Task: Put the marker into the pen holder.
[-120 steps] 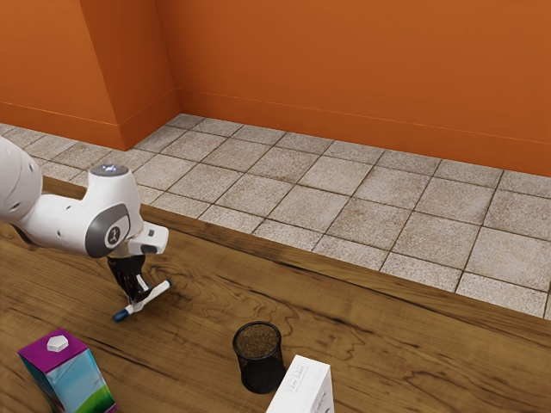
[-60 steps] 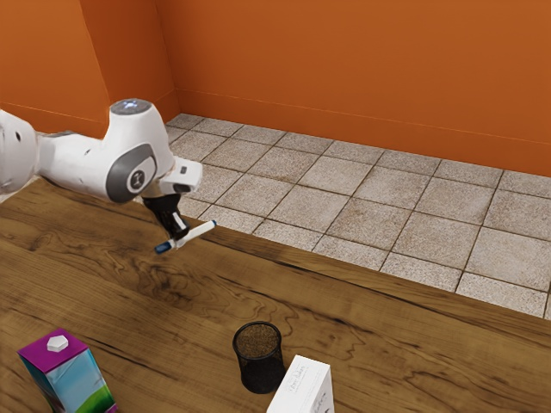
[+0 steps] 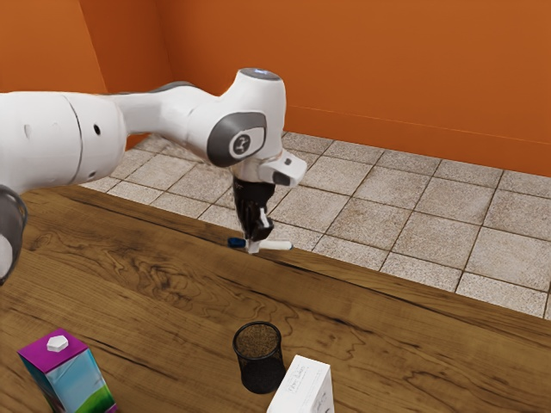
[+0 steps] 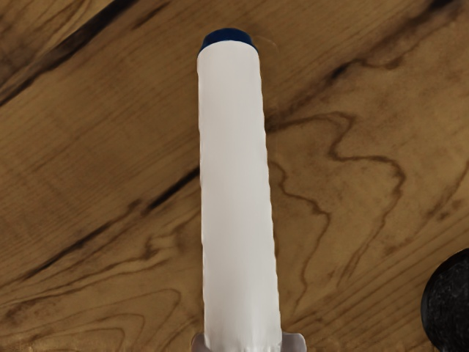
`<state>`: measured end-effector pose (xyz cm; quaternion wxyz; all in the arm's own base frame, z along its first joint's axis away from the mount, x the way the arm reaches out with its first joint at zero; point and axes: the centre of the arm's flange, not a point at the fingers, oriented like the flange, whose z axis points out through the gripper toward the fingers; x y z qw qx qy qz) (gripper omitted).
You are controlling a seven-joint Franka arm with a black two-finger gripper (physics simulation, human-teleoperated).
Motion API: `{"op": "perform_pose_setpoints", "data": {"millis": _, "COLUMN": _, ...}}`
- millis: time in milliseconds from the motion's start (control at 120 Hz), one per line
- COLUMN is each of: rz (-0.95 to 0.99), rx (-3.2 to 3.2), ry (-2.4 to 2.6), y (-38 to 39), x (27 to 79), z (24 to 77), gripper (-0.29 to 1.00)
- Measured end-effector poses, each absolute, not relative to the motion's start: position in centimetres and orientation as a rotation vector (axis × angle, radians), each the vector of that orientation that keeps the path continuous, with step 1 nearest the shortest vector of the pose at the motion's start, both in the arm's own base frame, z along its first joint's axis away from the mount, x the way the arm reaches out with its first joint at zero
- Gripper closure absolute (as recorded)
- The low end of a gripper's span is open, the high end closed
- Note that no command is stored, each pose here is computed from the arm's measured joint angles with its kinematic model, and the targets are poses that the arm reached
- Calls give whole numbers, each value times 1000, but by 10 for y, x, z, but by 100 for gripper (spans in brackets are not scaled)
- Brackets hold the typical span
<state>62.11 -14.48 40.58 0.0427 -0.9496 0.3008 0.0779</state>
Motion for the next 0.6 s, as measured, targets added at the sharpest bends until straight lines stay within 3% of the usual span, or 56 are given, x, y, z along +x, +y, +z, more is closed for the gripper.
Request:
{"op": "perform_pose_setpoints", "data": {"millis": 325, "rz": 752, "rx": -2810, "ry": 830, "y": -194, "x": 586, "z": 409, "gripper": 76}}
{"op": "perform_pose_setpoints", "data": {"millis": 600, "rz": 918, "rx": -2728, "ry": 814, "y": -235, "x": 553, "z": 421, "gripper": 75}}
